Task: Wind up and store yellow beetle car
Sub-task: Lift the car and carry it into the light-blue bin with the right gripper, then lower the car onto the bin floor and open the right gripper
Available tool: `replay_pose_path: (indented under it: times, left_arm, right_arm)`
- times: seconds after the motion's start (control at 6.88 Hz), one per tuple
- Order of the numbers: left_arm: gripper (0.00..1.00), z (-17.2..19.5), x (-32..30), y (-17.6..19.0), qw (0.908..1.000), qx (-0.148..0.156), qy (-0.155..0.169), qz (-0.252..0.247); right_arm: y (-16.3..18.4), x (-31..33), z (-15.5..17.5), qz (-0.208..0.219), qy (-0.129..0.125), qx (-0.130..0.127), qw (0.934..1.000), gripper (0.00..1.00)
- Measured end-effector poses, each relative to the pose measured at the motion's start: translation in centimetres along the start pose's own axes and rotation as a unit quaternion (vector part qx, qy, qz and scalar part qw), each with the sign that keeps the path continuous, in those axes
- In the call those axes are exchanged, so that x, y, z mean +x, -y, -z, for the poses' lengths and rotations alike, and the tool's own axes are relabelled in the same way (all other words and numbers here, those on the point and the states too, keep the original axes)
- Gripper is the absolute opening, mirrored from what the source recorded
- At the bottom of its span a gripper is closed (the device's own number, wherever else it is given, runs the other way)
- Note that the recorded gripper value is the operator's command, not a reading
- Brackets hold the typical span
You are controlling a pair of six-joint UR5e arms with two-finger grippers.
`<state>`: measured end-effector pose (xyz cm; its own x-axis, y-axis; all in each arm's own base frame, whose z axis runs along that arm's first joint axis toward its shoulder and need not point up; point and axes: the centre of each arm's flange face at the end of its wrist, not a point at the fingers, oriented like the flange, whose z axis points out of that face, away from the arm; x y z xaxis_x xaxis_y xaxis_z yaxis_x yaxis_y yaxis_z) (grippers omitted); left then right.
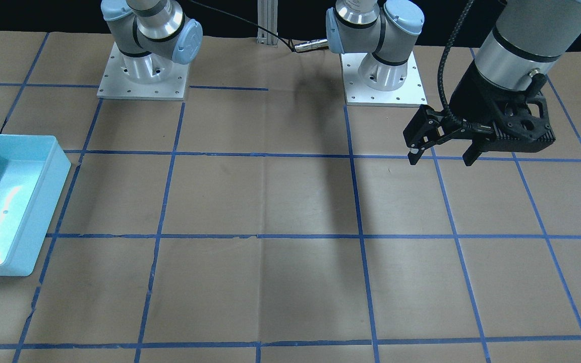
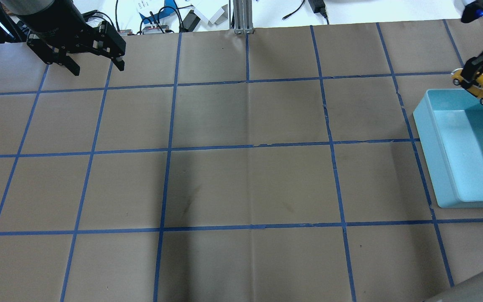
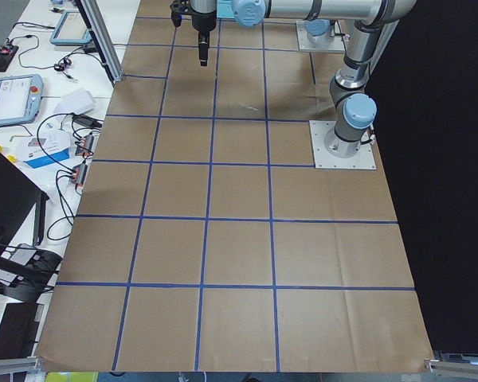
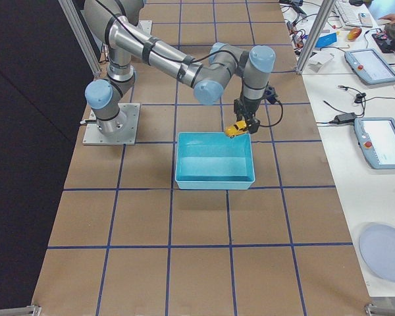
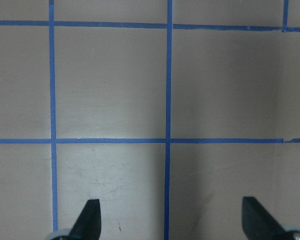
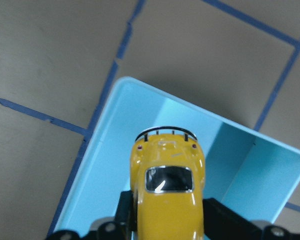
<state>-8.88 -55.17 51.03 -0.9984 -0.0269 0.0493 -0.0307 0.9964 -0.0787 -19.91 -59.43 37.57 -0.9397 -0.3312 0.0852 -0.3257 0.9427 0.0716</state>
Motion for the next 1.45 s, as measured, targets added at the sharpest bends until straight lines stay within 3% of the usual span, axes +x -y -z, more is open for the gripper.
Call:
replay_pose_path:
  times: [0.29, 0.73, 1.02, 1.45]
  left_arm:
    - [1.0, -0.1, 0.0, 0.0, 1.0, 0.0, -0.001, 0.0]
    - [1.0, 0.0, 0.0, 0.0, 1.0, 0.0, -0.001, 0.0]
    - [1.0, 0.0, 0.0, 0.0, 1.0, 0.0, -0.002, 0.0]
    - [1.0, -0.1, 0.0, 0.1, 1.0, -0.001, -0.001, 0.0]
  right_arm:
    - [-6.7, 4.2, -3.6, -0.106, 0.002, -0.009, 0.9944, 0.12]
    - [-11.0, -0.4, -8.7, -0.205, 0.021, -0.018, 0.9783, 0.12]
    - [-11.2, -2.0, -11.4, -0.209, 0.024, 0.004, 0.9776, 0.12]
    - [-10.0, -0.7, -14.8, -0.18, 0.009, 0.034, 0.9831, 0.12]
